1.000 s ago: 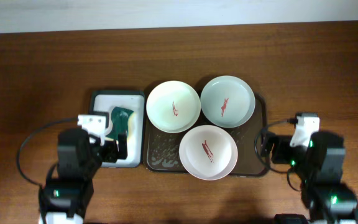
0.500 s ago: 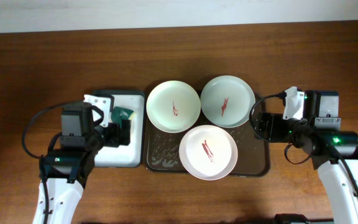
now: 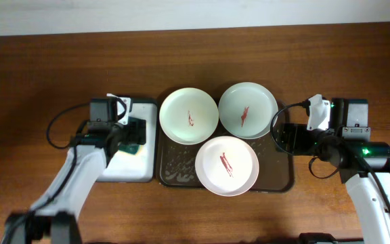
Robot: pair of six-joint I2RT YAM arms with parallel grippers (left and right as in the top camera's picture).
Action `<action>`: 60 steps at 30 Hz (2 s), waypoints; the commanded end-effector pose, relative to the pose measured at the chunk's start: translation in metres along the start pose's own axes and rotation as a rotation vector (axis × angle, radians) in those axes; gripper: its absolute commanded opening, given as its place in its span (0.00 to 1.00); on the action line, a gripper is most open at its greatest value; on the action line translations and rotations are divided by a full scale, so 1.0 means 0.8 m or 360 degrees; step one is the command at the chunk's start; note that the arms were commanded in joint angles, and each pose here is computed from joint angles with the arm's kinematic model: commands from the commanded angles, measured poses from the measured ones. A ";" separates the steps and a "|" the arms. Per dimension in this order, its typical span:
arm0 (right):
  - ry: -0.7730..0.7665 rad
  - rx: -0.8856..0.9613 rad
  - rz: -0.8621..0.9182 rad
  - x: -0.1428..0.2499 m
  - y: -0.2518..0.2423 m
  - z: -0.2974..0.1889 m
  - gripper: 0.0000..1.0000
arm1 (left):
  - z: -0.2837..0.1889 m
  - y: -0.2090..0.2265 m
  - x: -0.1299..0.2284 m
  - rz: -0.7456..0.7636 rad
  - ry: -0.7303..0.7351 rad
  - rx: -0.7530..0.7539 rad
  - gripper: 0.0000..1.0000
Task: Clean dirty plates on tray and stack at the side
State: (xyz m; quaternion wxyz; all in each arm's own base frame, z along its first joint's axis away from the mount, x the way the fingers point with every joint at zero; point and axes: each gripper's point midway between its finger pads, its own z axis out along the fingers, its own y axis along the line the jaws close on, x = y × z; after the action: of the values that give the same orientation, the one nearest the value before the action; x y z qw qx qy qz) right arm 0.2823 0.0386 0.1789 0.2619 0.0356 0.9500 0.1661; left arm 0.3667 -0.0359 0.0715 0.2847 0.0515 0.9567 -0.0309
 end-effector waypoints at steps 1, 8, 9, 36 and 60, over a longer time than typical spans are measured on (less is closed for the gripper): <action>-0.0027 -0.0016 0.0005 -0.008 0.004 -0.005 0.99 | 0.042 0.006 0.016 -0.0023 0.0103 -0.0014 0.89; -0.0028 -0.0015 0.0005 -0.008 0.003 -0.005 0.99 | 0.060 0.006 0.036 -0.0028 0.0198 -0.0012 0.18; -0.0028 -0.0015 0.0005 -0.008 0.003 -0.005 0.99 | 0.060 0.006 0.036 -0.0028 0.0200 -0.0012 0.07; 0.0842 -0.0029 0.0044 0.096 -0.007 0.122 0.53 | -0.026 0.001 0.009 -0.0151 0.0111 -0.0006 0.00; 0.1084 -0.0022 0.0002 0.139 0.007 0.170 0.04 | -0.027 -0.005 0.017 -0.0215 0.0158 0.0033 0.00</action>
State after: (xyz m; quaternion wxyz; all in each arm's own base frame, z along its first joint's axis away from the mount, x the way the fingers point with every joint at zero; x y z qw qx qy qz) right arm 0.2530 0.0964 0.0155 -0.0705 -0.0212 0.9825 0.1714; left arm 0.3391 -0.0353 0.0735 0.2250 -0.0032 0.9732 -0.0467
